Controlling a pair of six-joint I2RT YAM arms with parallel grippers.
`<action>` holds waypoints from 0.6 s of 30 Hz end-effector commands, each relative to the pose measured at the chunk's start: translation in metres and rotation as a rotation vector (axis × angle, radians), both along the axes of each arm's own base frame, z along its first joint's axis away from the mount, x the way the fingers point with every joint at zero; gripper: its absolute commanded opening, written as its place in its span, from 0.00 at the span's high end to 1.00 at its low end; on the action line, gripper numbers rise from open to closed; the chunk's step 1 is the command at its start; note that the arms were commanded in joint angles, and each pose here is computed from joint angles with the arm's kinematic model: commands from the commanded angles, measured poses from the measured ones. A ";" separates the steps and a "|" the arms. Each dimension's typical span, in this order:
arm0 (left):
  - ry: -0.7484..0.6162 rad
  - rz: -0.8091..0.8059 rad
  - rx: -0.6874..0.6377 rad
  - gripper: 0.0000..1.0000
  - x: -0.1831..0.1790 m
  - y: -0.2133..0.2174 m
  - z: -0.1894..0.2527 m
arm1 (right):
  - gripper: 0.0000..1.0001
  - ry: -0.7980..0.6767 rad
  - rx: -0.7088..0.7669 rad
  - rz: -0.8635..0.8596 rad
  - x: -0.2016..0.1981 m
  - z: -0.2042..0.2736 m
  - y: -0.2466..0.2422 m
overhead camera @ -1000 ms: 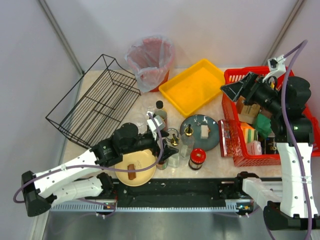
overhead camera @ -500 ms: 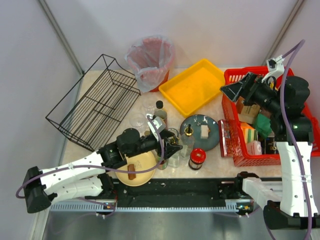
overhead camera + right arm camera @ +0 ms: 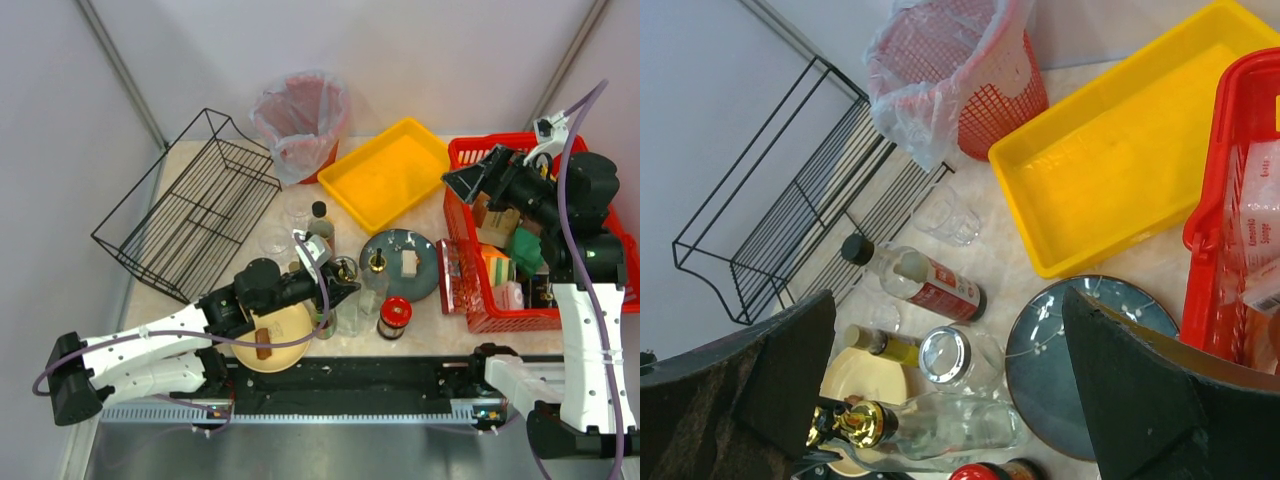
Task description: Clear the kitchen counter
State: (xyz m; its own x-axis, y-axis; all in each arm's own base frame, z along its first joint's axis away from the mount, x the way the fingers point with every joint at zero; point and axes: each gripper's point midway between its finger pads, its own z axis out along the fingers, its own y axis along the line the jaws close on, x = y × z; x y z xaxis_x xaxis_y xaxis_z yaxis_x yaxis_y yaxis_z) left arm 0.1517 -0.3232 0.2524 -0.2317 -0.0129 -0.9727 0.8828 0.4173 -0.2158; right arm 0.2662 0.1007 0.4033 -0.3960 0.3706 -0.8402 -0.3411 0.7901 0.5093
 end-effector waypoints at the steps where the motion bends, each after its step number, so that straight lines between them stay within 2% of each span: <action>1: -0.032 -0.008 -0.078 0.84 -0.001 -0.005 0.028 | 0.07 -0.055 -0.021 -0.020 -0.002 0.015 -0.005; 4: -0.049 -0.024 -0.103 1.00 -0.004 -0.005 0.047 | 0.07 -0.053 -0.026 -0.025 -0.002 0.013 -0.006; 11: -0.093 -0.072 -0.171 1.00 -0.015 -0.001 0.101 | 0.07 -0.055 -0.032 -0.035 -0.003 0.011 -0.008; 18: -0.149 -0.043 -0.281 1.00 -0.021 0.020 0.160 | 0.07 -0.055 -0.039 -0.046 -0.004 0.009 -0.010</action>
